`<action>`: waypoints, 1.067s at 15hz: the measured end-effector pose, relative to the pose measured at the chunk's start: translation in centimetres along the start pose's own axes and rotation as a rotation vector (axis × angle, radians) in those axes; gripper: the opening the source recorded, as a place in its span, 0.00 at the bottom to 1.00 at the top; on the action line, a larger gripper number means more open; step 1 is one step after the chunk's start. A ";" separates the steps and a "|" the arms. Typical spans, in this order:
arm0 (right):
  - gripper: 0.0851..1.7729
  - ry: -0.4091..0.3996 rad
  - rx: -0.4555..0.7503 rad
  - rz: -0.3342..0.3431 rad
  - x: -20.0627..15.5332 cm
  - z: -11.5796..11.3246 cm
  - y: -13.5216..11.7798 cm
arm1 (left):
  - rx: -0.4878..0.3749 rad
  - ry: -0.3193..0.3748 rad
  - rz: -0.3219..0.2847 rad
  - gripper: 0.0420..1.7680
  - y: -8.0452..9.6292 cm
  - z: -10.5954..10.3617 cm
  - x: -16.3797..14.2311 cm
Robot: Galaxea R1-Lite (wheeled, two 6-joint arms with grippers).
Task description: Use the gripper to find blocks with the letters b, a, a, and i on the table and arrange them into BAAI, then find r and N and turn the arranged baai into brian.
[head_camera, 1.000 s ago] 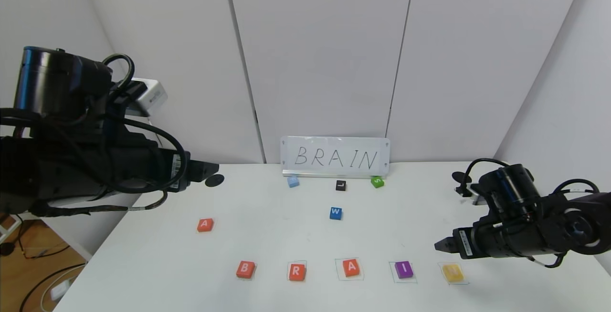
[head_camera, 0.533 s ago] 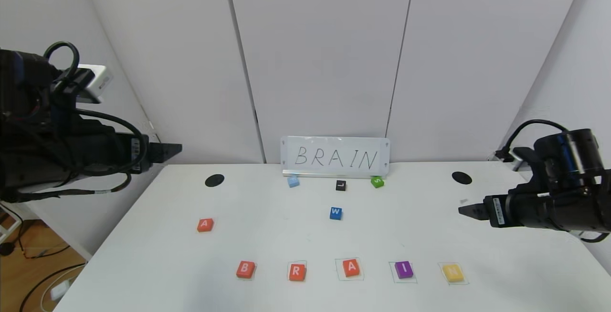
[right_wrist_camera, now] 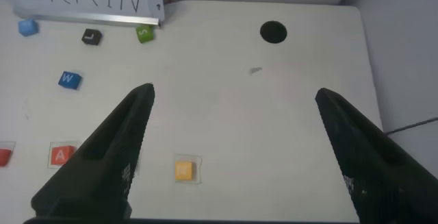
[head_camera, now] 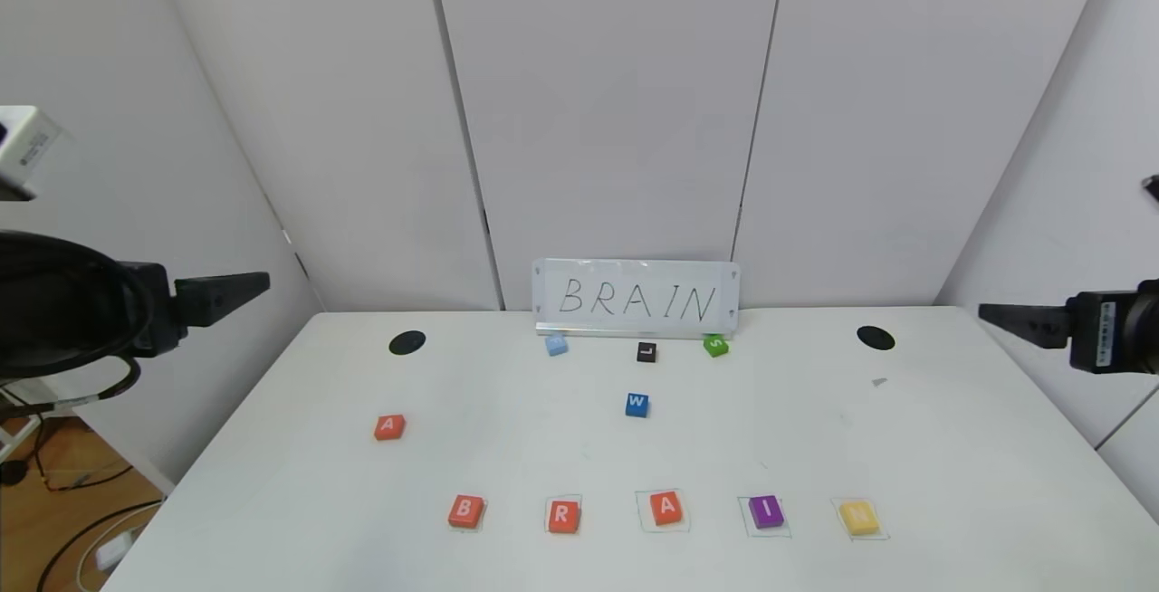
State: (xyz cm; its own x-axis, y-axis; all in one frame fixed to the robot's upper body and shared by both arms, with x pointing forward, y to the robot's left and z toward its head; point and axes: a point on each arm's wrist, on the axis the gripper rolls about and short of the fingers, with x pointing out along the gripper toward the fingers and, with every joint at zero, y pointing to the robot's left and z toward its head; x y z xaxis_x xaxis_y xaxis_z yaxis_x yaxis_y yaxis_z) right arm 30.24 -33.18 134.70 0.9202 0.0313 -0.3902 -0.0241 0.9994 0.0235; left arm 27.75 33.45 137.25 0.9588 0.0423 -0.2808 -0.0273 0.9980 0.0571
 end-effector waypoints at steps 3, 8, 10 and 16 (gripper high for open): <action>0.96 -0.132 -0.019 -0.006 -4.6 0.5 -0.1 | -0.001 -0.076 0.007 0.97 0.2 -0.6 -3.8; 0.96 -0.365 -0.040 -0.017 -13.1 -1.3 0.0 | 0.041 -0.278 0.020 0.97 0.4 -1.9 -11.6; 0.96 -0.459 -0.053 -0.025 -16.3 -2.4 0.0 | 0.067 -0.348 0.026 0.97 0.5 -3.0 -14.5; 0.96 -0.656 -0.143 -0.062 -23.4 -6.4 0.2 | 0.091 -0.509 0.018 0.97 0.5 -6.1 -20.9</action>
State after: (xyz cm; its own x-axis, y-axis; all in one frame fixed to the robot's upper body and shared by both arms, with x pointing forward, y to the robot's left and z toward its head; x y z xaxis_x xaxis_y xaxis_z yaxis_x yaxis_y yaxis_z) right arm 6.22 -33.63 137.91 0.9672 0.0047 0.2538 0.0267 0.9924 -0.1203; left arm 6.00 33.33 137.26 0.9751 0.0081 0.2216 -0.0417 0.9882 0.1473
